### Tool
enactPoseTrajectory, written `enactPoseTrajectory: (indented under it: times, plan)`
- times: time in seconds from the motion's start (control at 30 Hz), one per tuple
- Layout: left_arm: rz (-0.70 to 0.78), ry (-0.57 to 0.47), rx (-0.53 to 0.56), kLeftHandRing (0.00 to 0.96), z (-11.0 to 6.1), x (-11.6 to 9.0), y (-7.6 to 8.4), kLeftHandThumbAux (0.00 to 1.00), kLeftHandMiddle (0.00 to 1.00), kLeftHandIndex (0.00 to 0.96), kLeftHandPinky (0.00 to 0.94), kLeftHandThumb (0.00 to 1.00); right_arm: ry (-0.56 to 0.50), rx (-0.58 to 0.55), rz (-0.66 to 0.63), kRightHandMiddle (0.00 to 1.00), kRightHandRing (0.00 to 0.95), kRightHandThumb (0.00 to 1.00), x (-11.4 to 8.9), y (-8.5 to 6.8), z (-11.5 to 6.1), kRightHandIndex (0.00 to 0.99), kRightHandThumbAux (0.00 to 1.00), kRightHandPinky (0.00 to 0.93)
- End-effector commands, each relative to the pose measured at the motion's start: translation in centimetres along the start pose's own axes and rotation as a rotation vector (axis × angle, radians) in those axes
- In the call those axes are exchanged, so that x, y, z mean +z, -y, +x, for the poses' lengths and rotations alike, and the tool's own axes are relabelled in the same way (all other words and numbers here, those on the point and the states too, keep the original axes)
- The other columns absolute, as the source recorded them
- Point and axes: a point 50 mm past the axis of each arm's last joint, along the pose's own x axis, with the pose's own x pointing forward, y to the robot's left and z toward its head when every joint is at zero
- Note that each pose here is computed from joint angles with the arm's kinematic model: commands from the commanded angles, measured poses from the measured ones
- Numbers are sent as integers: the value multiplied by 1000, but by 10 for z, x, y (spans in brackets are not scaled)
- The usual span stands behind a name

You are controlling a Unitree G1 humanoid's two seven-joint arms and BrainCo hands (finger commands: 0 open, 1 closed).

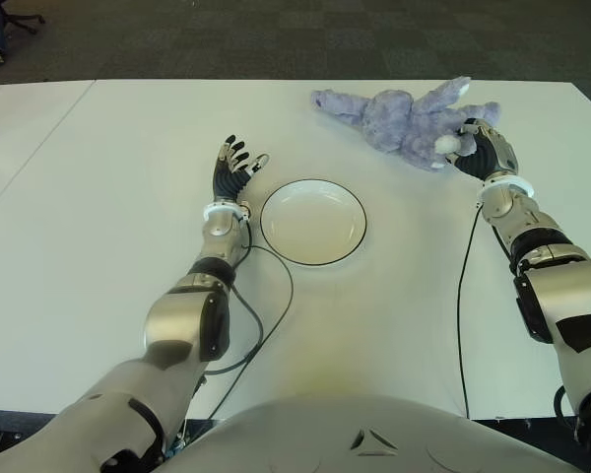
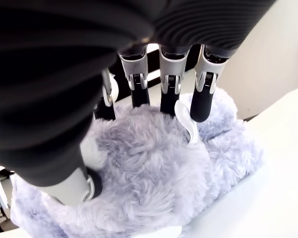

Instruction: Put the doll into the plate.

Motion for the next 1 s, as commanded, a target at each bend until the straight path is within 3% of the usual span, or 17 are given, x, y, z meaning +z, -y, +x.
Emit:
enactPoseTrajectory:
  times: [0.03,0.33,0.47,0.73,1.0]
  plan:
    - [-17,-319,-6,166,-40,-70,5,708,145,24,189,0,-35,92,18,182,188,680,-4,-22,-9,407,733,244]
    - [-16,-330,0,176,-40,-70,3,713,154,35,205,0,-50,84,73,200,216,682,-6,-19,-9,411,732,287]
    - [-21,-336,11,180,-40,-71,3,730,158,38,207,9,-52,59,97,313,365,686,-8,-16,-9,418,728,438]
    - [-24,-332,13,197,-40,-71,3,727,171,48,215,0,-37,-3,146,450,515,693,-7,-11,-9,424,721,577]
    - [-18,-309,-4,168,-40,-69,5,739,145,34,187,0,8,-77,198,535,569,696,-3,-4,-9,428,717,554]
